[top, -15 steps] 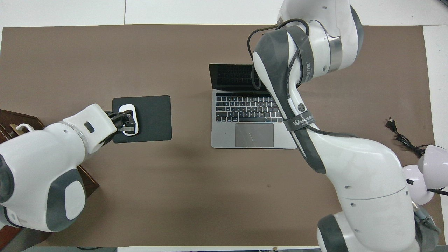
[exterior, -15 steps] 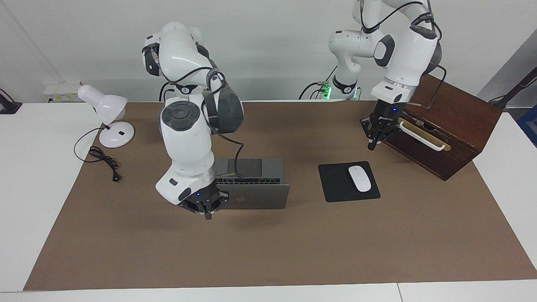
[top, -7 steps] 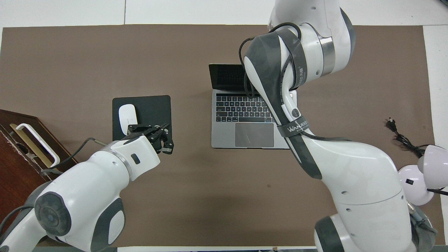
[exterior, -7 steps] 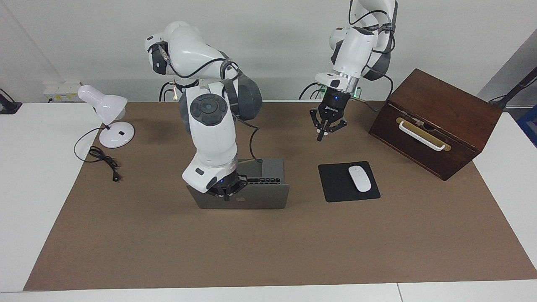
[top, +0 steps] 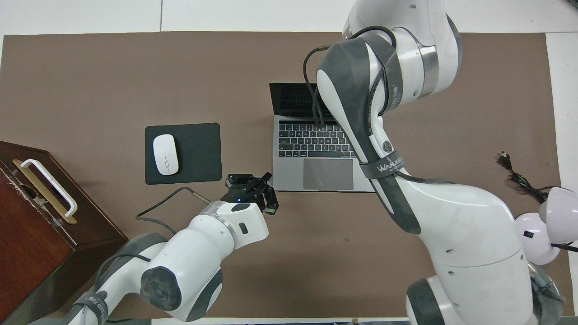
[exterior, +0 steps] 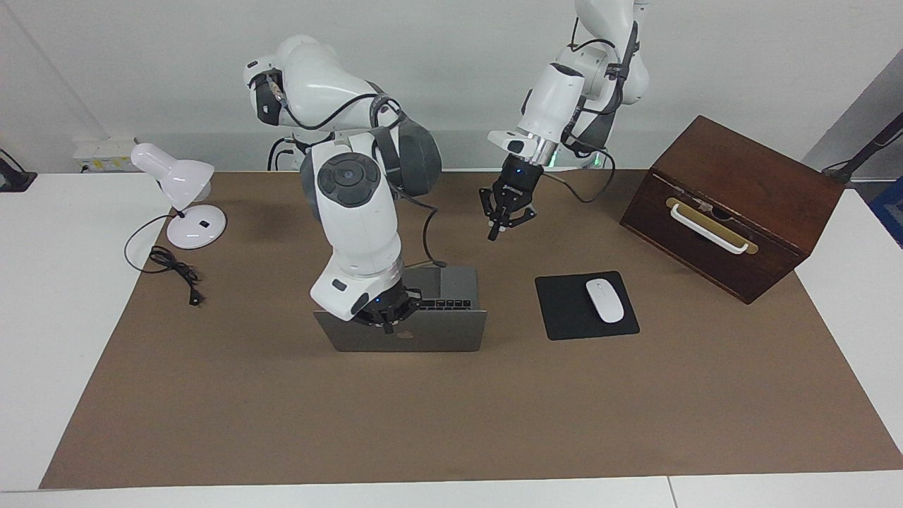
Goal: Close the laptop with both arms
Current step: 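Move the left gripper past the mouse pad to the laptop's near corner, then lower the right gripper onto the top edge of the laptop lid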
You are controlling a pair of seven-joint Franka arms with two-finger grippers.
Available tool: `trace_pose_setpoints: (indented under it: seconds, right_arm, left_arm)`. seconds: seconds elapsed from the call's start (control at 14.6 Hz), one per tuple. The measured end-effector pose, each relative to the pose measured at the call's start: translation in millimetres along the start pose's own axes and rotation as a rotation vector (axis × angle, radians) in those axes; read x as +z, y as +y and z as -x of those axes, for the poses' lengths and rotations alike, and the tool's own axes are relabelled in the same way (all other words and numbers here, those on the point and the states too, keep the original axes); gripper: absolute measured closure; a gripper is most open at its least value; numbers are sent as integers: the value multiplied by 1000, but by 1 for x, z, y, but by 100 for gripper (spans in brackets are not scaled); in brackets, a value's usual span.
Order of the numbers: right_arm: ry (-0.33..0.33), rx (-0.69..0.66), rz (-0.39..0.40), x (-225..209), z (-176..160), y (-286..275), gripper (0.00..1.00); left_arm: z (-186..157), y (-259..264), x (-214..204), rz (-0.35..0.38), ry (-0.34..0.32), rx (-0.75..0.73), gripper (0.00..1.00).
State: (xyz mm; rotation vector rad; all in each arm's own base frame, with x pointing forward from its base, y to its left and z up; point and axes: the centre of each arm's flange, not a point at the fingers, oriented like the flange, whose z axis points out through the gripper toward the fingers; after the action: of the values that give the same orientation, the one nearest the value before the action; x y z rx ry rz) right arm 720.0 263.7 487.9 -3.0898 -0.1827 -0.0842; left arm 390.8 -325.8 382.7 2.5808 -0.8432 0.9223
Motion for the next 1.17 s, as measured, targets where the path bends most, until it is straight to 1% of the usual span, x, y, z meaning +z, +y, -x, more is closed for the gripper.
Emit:
trace_pose_setpoints:
  seconds: [0.41,0.62,0.82,1.17]
  right_arm:
    - [1,12,0,-1,-1,2,99]
    - [2,16,0,-1,-1,5,99]
    - [7,15,0,-3,-1,5,99]
    - [10,16,-1,-5,-1,6,99]
  left_arm:
    - [12,0,19,-8,-5,4,99]
    - [27,-3,42,-25,13,7,99]
    - [44,-4,66,-36,11,14,99]
    - [50,-1,84,-39,10,21,99]
